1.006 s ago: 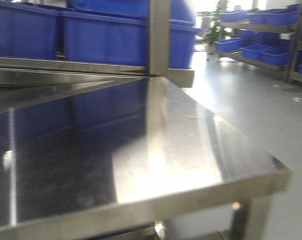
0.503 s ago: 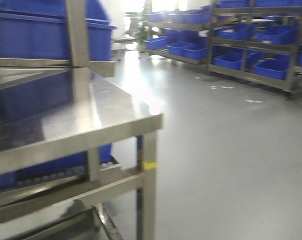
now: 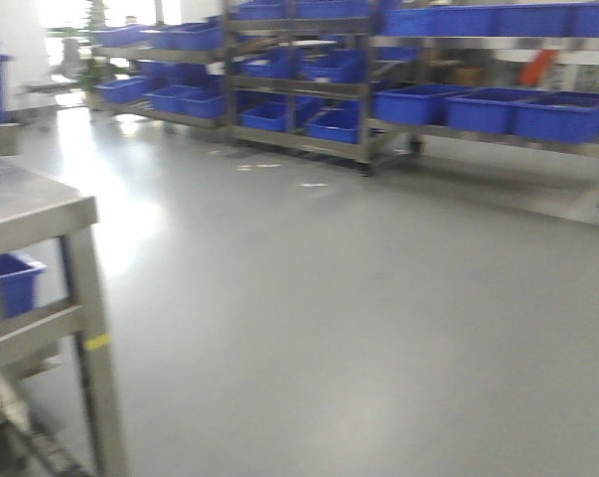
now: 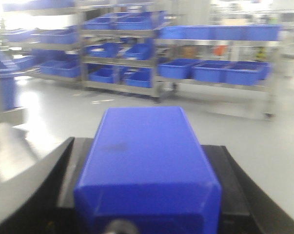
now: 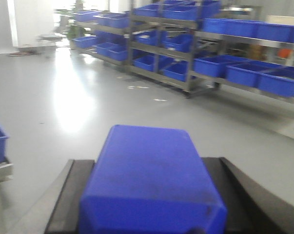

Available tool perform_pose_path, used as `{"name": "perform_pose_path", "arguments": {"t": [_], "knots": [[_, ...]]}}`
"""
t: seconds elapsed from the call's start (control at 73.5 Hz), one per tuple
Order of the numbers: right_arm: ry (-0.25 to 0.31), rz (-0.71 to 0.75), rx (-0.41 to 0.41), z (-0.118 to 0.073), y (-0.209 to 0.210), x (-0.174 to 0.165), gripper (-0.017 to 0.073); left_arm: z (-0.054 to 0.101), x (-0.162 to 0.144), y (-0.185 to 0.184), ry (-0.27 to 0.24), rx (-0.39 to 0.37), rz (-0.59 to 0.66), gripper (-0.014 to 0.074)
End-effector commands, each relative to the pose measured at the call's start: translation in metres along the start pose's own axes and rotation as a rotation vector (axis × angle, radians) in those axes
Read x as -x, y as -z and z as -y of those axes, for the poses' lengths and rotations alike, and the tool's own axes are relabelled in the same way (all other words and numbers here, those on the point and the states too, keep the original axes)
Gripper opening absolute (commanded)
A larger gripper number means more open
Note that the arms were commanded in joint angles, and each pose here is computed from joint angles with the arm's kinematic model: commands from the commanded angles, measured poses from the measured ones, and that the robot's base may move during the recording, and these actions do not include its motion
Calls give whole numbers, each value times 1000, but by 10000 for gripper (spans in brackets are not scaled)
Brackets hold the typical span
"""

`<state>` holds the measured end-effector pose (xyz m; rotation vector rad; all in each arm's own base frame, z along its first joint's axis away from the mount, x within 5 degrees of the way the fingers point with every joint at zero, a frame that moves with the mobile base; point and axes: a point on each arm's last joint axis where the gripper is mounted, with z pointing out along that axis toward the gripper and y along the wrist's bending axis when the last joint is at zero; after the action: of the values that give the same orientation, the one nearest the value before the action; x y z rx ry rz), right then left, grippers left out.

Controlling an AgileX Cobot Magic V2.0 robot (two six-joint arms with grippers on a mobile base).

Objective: Pick and sort blue part to right shelf
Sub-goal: 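Drive the base away from the table carrying both bottles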

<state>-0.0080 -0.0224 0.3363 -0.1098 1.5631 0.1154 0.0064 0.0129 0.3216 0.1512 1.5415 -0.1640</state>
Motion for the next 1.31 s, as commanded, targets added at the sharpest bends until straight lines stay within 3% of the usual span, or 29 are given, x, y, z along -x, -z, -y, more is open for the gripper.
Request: {"name": "perform_pose_path", "arguments": {"t": [0.0, 1.292], "knots": [[27, 97, 2, -1, 0, 17, 287, 0, 15, 8, 0, -21, 126, 315], [27, 97, 2, -1, 0, 17, 287, 0, 15, 8, 0, -21, 126, 315]]}}
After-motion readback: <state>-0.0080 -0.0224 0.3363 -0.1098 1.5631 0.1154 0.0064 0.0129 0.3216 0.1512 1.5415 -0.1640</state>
